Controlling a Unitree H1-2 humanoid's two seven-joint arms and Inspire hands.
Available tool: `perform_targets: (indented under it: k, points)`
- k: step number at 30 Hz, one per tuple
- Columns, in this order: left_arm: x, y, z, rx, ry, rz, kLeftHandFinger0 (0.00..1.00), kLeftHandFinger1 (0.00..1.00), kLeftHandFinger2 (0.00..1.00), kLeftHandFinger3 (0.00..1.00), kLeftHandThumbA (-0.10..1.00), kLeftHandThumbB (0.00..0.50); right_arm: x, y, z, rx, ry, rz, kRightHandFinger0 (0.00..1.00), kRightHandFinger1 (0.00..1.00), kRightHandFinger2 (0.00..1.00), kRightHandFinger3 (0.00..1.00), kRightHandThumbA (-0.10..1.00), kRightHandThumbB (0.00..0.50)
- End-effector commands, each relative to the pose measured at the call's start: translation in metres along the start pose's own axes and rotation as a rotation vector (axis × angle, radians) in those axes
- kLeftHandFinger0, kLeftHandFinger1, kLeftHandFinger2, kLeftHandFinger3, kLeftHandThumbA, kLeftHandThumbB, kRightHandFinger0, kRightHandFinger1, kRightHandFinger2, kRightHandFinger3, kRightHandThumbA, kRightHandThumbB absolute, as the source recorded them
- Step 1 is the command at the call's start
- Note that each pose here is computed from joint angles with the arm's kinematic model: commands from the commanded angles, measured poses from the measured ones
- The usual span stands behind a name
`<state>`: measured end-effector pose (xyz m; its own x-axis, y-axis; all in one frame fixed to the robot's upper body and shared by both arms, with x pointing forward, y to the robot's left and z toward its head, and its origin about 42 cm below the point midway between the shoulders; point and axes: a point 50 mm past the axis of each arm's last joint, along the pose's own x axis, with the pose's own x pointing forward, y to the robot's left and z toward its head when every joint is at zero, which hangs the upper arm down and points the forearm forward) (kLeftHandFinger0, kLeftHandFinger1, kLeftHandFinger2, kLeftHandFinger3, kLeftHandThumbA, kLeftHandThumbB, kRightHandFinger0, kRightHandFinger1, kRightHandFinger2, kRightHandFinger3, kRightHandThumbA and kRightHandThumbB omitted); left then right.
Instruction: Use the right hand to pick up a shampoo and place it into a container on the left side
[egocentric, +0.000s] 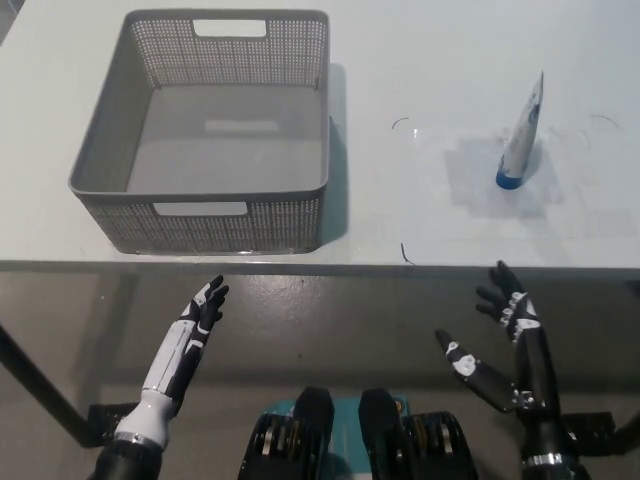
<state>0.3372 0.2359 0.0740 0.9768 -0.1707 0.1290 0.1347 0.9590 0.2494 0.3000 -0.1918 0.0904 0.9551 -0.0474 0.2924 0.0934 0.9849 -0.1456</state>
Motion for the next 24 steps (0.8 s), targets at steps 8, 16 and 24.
perform_targets:
  k: [8,16,24]
  points:
    - [-0.012,-0.001,0.016,0.0,-0.137,-0.028,1.0,1.0,1.0,1.0,1.0,0.063,0.014,-0.027,0.072,0.009,-0.35,-0.202,1.0,1.0,1.0,1.0,0.89,0.156]
    - [-0.029,-0.008,0.012,-0.023,-0.108,-0.047,1.0,1.0,1.0,1.0,1.0,0.083,0.072,-0.058,0.1,-0.052,-0.409,-0.233,1.0,1.0,1.0,1.0,0.94,0.219]
    - [-0.035,-0.011,0.008,-0.037,-0.09,-0.045,1.0,1.0,1.0,1.0,1.0,0.065,0.147,-0.083,0.093,-0.048,-0.317,-0.286,1.0,1.0,1.0,1.0,0.87,0.192]
